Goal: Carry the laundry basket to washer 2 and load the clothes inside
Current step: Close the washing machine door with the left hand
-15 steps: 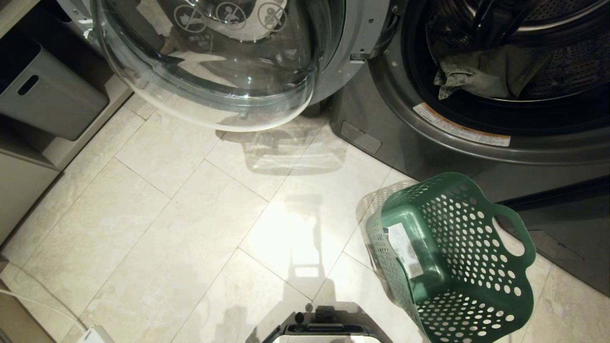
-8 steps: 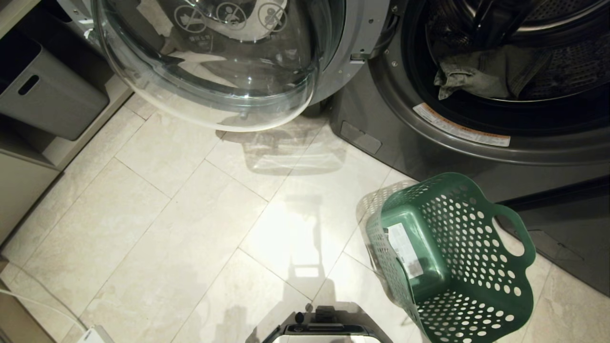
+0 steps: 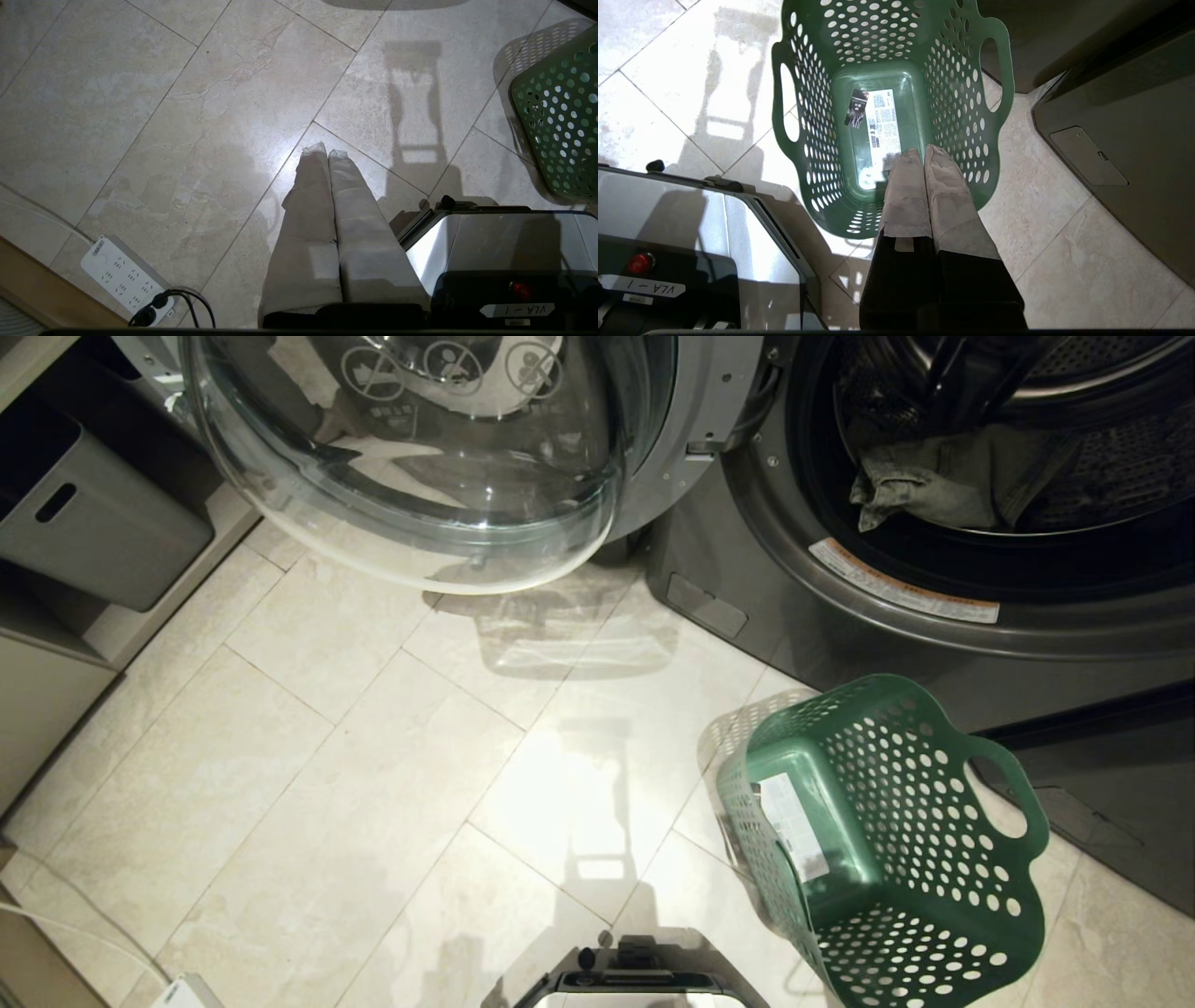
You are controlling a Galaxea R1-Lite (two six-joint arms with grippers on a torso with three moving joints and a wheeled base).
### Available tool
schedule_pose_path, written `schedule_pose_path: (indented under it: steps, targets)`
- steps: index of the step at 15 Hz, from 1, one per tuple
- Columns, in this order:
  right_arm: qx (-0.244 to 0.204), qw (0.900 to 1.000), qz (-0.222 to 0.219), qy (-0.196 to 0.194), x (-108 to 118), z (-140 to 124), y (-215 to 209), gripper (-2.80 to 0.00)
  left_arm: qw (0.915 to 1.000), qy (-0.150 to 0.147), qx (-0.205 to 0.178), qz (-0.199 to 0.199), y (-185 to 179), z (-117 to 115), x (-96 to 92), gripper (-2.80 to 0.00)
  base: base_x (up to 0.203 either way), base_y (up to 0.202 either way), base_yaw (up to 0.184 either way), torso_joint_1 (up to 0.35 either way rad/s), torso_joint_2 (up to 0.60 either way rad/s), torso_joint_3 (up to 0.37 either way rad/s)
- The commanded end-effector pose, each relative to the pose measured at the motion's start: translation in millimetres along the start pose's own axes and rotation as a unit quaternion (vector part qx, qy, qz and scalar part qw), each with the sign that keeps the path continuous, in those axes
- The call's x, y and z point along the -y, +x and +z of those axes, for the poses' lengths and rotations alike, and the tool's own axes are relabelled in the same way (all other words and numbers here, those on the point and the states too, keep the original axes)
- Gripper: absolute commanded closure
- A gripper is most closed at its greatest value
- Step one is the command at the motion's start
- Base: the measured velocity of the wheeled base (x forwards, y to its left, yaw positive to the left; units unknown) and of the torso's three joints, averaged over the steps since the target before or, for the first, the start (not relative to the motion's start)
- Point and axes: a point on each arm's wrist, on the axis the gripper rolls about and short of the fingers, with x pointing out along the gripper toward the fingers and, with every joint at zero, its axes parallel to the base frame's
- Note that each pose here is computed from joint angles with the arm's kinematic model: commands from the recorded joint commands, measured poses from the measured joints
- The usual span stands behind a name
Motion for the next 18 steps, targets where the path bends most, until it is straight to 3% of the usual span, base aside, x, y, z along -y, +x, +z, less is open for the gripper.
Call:
schedule_pose_path:
  steps: [1, 13, 18]
  targets:
    - [0.003, 1.000, -0.001, -0.001, -0.2, -0.5, -0.6, 0.00, 1.0000, 0.000, -0.001, 0.000, 0.1, 0.0, 0.0, 0.00, 0.000, 0.000, 0.000, 0.000, 0.00, 0.000]
    - [0.000, 1.000, -0.009, 0.008, 0.3, -0.7, -0.5, 0.00, 0.9999, 0.001, 0.011, 0.000, 1.1, 0.2, 0.0, 0.00, 0.000, 0.000, 0.000, 0.000, 0.00, 0.000]
    - [0.000, 1.000, -0.009, 0.008, 0.2, -0.8, -0.6, 0.00, 1.0000, 0.000, 0.010, 0.000, 1.2, -0.2, 0.0, 0.00, 0.171, 0.000, -0.002, 0.003, 0.00, 0.003]
